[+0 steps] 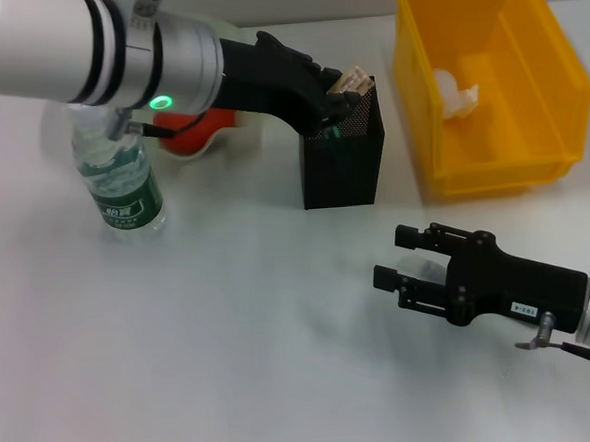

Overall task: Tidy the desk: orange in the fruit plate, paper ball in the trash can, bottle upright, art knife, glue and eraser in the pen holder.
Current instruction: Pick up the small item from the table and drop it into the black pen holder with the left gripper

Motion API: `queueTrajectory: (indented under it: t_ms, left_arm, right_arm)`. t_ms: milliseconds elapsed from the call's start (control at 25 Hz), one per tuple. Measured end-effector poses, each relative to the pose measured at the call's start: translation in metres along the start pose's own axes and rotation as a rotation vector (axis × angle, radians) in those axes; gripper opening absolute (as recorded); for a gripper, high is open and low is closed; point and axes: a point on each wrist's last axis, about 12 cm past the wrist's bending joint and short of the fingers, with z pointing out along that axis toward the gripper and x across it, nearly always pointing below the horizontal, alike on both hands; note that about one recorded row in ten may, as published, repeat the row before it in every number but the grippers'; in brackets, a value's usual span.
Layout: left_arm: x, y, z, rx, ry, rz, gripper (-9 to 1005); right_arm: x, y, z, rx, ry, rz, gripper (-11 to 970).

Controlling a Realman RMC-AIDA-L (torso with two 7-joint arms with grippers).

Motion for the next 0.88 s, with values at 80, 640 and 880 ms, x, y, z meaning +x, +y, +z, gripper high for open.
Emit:
queueTrajectory:
  t_ms: [80, 640, 880]
  left_arm:
    - [0.001, -0.001, 0.004, -0.005, 0.001, 0.001, 306]
    - [0.014, 0.005, 0.019, -0.064, 0.006, -0.048, 363]
    - [0.017, 0.004, 0.019, -0.066, 0.005, -0.047, 387]
  right_arm:
    - [0.000, 0.001, 0.000, -0.004, -0.003, 0.001, 689]
    - [0.001, 0.003, 0.000, -0.014, -0.010, 0.015, 688]
    - [0.001, 0.003, 0.000, -0.017, -0.010, 0.014, 688]
